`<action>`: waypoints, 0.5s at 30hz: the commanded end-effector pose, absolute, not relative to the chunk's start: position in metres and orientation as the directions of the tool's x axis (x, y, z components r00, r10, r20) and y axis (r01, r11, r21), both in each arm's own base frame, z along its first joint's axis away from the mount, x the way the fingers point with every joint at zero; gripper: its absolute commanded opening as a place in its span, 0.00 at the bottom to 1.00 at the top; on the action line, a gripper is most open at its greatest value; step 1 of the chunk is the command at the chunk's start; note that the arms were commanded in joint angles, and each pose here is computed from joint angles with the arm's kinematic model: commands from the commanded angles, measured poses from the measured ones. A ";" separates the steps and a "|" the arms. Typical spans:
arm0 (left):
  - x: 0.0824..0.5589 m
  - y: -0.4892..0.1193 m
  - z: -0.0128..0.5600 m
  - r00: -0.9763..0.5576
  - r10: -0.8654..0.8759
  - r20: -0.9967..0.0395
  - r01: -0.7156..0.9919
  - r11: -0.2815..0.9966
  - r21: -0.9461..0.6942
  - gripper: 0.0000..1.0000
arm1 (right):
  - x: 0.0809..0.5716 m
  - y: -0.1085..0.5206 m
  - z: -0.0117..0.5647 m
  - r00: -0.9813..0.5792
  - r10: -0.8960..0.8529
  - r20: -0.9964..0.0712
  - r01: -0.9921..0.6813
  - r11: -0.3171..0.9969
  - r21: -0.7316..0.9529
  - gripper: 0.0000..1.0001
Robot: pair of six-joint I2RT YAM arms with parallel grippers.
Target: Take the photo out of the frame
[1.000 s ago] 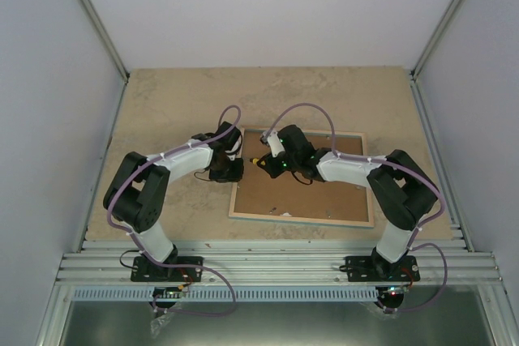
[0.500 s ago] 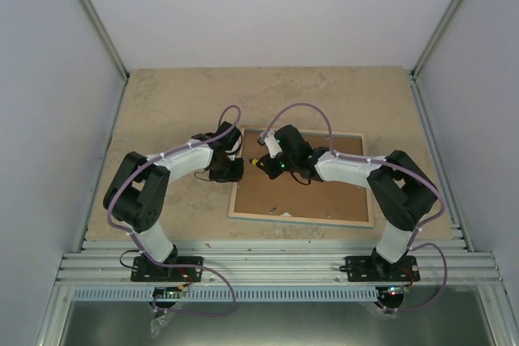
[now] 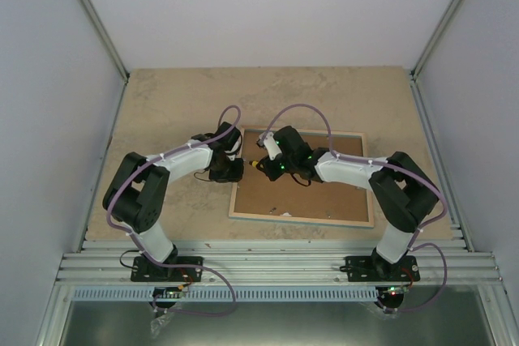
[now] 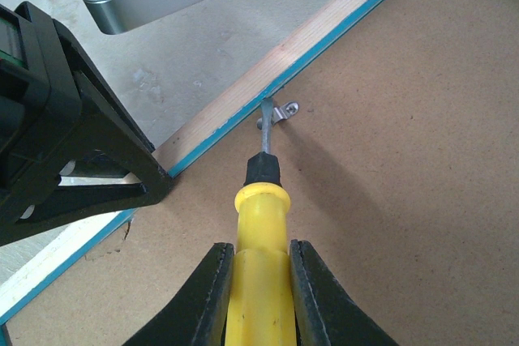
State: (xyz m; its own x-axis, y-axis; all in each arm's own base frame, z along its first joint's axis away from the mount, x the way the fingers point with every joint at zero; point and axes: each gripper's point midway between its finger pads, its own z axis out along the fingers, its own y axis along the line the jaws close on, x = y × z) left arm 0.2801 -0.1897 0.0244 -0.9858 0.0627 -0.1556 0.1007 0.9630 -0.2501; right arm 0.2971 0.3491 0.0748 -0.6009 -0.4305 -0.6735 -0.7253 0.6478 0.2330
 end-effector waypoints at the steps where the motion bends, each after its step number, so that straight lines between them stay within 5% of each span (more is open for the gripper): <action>1: 0.276 -0.190 0.020 -0.986 0.066 -0.151 0.104 0.961 -0.257 0.11 | 0.283 0.338 0.063 -0.634 -0.473 -0.612 -0.711 0.668 0.221 0.00; 15: 0.276 -0.189 0.021 -0.985 0.066 -0.157 0.105 0.961 -0.256 0.12 | 0.287 0.321 0.065 -0.642 -0.466 -0.609 -0.676 0.719 0.164 0.00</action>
